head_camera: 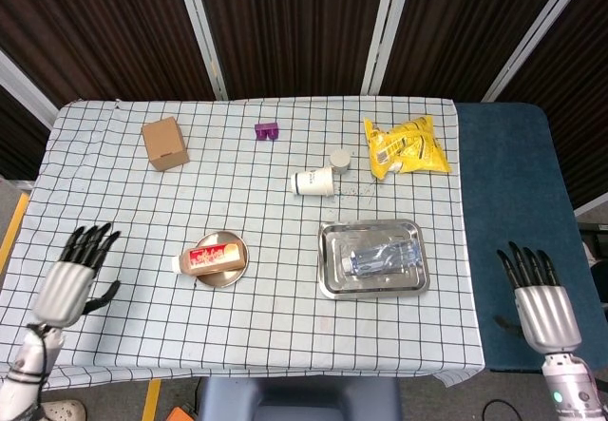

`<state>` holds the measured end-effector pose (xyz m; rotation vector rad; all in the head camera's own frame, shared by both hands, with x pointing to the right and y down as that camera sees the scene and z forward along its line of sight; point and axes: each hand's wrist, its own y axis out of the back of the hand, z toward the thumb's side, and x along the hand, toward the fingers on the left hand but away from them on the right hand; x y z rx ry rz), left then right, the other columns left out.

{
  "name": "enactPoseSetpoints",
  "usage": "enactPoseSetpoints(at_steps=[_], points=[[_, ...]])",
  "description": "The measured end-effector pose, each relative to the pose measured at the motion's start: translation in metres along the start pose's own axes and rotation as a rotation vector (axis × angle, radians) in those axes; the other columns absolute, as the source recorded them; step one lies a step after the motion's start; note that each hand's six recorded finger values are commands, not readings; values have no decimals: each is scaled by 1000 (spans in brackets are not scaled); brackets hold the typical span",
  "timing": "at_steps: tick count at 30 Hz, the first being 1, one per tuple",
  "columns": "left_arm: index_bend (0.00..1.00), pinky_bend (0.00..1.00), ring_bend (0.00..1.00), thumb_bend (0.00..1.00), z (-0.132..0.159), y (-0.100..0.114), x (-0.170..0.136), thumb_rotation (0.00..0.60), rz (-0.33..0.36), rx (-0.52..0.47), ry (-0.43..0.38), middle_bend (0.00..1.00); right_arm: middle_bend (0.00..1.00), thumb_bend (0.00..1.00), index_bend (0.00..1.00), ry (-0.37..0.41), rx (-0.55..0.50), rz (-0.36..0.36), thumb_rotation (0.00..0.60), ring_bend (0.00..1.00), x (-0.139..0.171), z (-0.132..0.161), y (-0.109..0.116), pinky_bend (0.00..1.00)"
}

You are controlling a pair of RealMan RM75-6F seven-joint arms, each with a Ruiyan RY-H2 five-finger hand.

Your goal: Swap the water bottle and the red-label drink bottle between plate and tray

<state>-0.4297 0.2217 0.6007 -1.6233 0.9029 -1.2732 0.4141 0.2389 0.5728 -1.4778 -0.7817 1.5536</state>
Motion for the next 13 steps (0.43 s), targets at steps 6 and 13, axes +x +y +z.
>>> enactPoseSetpoints(at_steps=[6,13], points=[[0,0,0,366,-19,17,-27,600,27,20,108,0,0,209,0,35,-47,-61,600,0,6,6,12,0],[0,0,0,368,-22,19,-30,600,16,9,123,0,0,209,0,24,-75,-16,600,0,2,2,6,0]])
